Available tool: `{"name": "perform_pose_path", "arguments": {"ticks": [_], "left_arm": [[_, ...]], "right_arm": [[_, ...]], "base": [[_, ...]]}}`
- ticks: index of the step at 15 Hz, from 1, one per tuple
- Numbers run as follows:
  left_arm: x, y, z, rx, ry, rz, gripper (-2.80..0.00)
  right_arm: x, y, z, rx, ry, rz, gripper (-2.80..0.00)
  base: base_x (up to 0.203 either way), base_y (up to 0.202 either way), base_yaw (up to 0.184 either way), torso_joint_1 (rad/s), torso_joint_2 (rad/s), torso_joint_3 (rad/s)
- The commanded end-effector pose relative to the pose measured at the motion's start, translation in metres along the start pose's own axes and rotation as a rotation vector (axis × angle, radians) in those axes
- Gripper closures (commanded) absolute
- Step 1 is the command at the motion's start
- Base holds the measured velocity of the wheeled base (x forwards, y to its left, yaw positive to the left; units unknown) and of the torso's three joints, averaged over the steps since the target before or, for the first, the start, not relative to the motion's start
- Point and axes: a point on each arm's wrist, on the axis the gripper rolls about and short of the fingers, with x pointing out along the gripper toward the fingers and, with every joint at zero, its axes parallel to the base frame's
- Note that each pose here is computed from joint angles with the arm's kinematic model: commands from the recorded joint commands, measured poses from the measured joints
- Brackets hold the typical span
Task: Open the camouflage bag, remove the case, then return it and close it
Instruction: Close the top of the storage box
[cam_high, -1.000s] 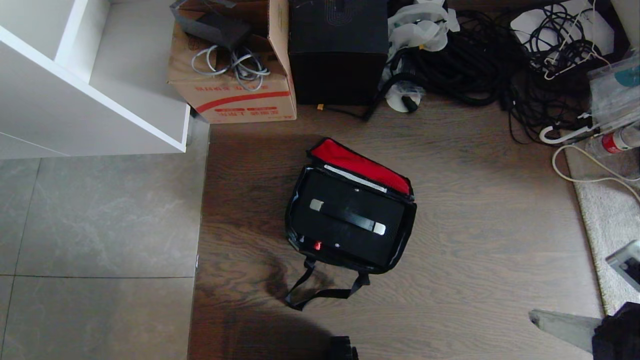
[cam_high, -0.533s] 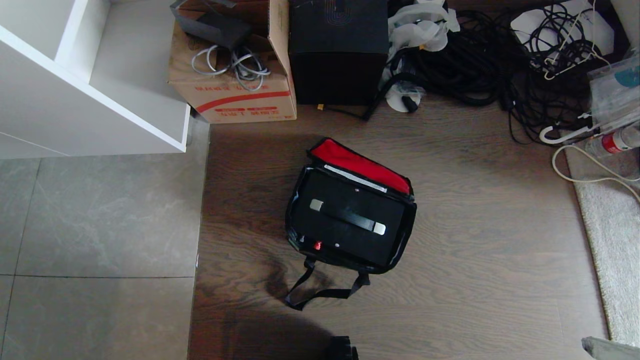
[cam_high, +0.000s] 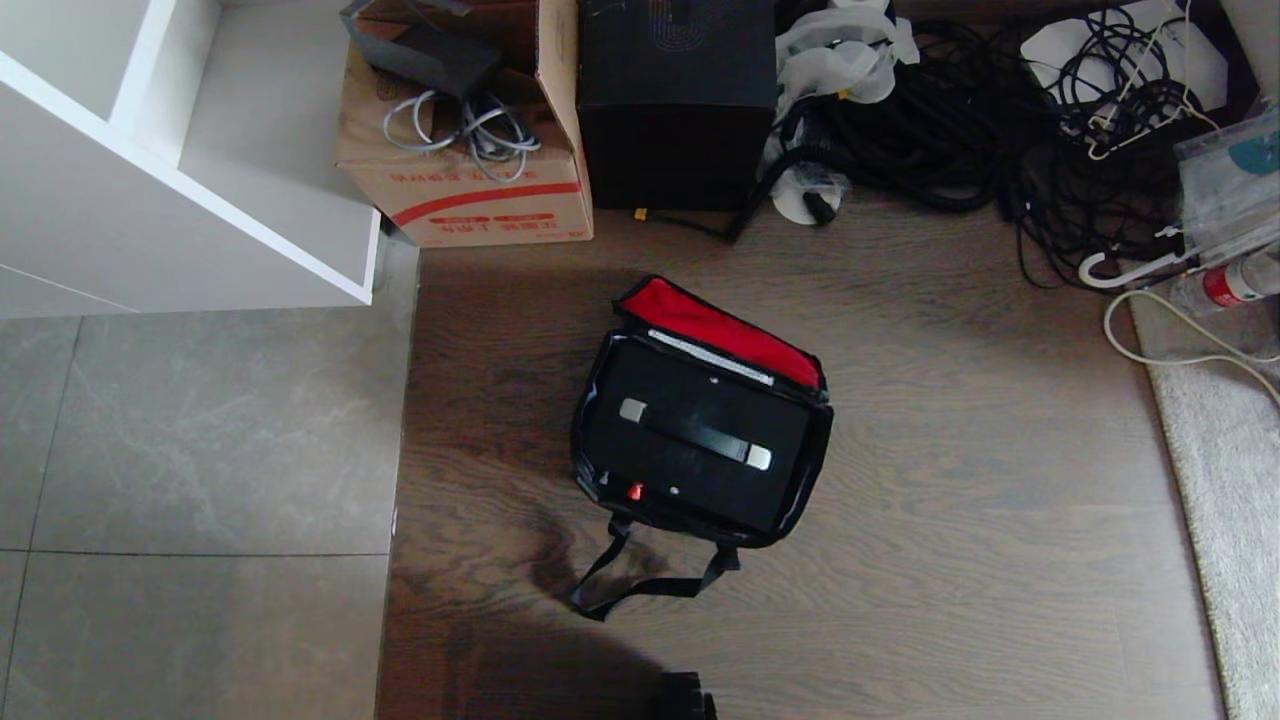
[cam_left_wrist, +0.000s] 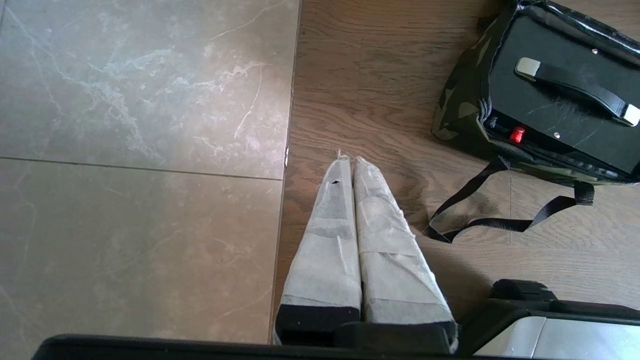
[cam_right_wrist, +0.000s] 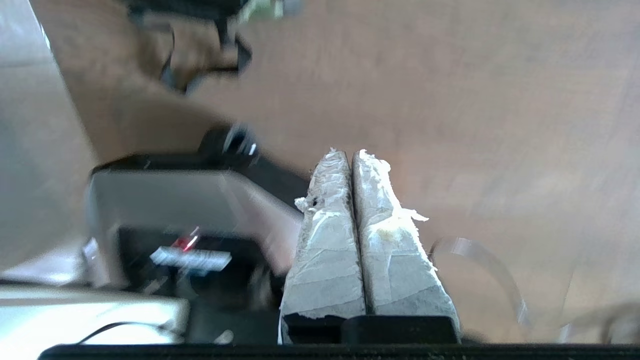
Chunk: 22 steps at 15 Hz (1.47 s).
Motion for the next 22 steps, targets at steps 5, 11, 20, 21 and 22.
{"name": "perform_pose_path", "arguments": {"ticks": [5,11,20,21,22], "left_arm": [[0.001,0.000,-0.002,-0.001,0.008,0.001,0.00],[0.001,0.000,-0.002,-0.001,0.008,0.001,0.00],[0.001,0.000,-0.002,-0.001,0.008,0.001,0.00],[0.001,0.000,-0.002,-0.001,0.008,0.001,0.00],[0.001,0.000,-0.002,-0.001,0.008,0.001,0.00]], "right_arm": [[0.013,-0.013,-0.056,-0.224,-0.228,-0.141,0.00],[0.000,-0.012,-0.066,-0.215,-0.436,-0.148,0.00],[0.000,-0.012,-0.066,-0.152,-0.443,-0.145,0.00],[0.000,-0.012,-0.066,-0.152,-0.443,-0.145,0.00],[0.000,-0.012,-0.066,-0.152,-0.443,-0.145,0.00]], "base": [[0.000,0.000,0.000,0.000,0.00,0.000],[0.000,0.000,0.000,0.000,0.00,0.000],[0.000,0.000,0.000,0.000,0.00,0.000],[0.000,0.000,0.000,0.000,0.00,0.000],[0.000,0.000,0.000,0.000,0.00,0.000]]}}
